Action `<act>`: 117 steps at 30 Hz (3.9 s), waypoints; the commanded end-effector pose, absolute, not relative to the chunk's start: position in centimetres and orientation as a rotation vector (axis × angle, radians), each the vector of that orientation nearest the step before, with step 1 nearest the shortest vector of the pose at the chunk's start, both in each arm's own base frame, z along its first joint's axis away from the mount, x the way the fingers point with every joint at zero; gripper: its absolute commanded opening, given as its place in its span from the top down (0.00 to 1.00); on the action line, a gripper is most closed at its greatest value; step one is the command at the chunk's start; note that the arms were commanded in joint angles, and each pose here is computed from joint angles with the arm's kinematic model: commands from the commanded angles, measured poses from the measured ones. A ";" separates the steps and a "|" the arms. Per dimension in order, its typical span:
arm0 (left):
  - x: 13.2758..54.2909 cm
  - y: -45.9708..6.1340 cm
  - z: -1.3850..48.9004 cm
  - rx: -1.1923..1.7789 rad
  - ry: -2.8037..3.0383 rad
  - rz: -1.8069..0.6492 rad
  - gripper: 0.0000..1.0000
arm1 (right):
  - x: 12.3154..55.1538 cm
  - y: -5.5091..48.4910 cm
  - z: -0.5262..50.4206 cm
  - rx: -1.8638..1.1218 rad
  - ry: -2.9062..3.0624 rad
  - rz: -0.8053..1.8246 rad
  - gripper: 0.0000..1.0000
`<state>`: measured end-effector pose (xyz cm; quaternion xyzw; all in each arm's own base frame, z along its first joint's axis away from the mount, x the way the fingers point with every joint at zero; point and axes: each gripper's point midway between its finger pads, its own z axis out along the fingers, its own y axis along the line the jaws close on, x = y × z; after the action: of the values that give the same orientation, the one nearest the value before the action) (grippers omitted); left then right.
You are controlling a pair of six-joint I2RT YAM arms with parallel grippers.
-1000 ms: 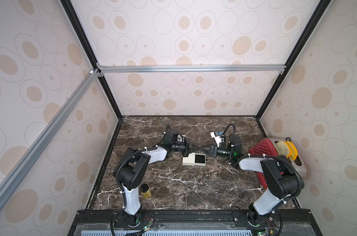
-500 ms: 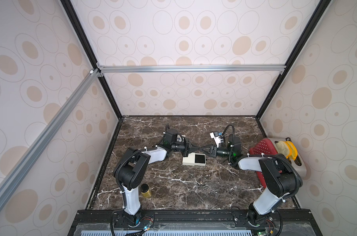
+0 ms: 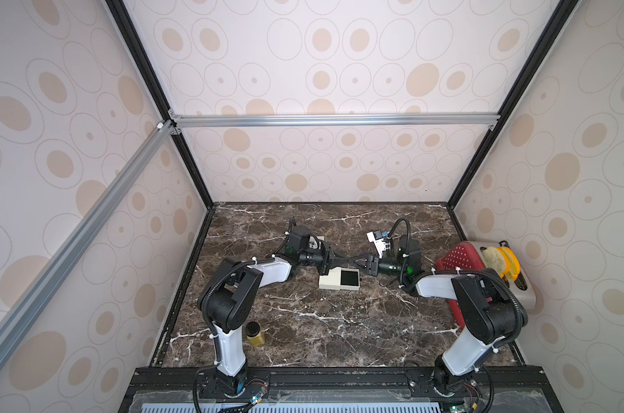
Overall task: Place the earrings into the drawer-style jewelry box
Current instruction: Pick up the earring from the center of the board, then insert the earring into the inner lining.
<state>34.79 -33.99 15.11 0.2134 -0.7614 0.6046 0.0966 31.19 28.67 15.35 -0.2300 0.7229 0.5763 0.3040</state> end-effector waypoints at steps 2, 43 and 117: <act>35.1 -33.7 16.2 0.629 -2.248 1.834 1.00 | 30.8 28.9 15.8 -0.635 1.891 1.549 0.82; 34.5 -26.8 14.6 0.416 -2.839 1.469 0.06 | 27.9 24.4 10.1 -0.810 2.630 0.638 1.00; 34.0 -20.8 7.3 0.429 -2.857 1.195 0.01 | 32.4 29.3 4.5 -1.127 2.803 -0.240 1.00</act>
<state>33.91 -20.88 7.16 0.1462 -0.9130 0.3809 0.0073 32.72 29.28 4.94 -0.3715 0.9231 -0.0736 0.0675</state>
